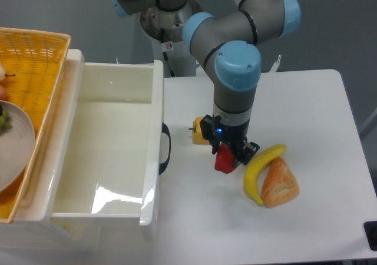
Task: Place the red pepper in the upper white drawer
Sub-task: 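Lift the red pepper and carry it toward the open white drawer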
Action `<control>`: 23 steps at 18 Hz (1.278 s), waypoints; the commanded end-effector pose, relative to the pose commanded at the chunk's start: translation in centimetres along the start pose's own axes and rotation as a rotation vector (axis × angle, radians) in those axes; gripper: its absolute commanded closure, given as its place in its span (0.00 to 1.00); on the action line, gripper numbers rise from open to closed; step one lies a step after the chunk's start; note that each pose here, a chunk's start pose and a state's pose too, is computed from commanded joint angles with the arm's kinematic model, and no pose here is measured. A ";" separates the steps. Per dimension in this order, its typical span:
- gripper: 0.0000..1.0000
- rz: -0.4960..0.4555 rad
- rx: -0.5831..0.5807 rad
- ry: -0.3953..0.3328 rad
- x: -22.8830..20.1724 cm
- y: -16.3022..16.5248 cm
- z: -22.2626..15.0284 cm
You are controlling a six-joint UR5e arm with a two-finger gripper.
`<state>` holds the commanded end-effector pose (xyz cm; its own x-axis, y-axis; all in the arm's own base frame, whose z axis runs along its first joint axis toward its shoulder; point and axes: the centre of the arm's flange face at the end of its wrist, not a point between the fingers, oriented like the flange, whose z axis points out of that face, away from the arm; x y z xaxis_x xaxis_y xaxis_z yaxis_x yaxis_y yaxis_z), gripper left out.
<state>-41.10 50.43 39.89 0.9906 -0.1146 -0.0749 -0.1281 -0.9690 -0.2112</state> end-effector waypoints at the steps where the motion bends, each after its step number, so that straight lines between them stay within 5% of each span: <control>1: 0.48 -0.012 0.005 -0.001 -0.2 0.0 -0.2; 13: 0.48 -0.316 0.222 0.052 1.1 -1.3 -6.3; 23: 0.46 -0.397 0.336 0.063 3.2 -1.0 -12.0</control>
<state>-37.26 48.39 51.60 0.9657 0.2239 0.1315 0.2595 -0.8179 -0.5135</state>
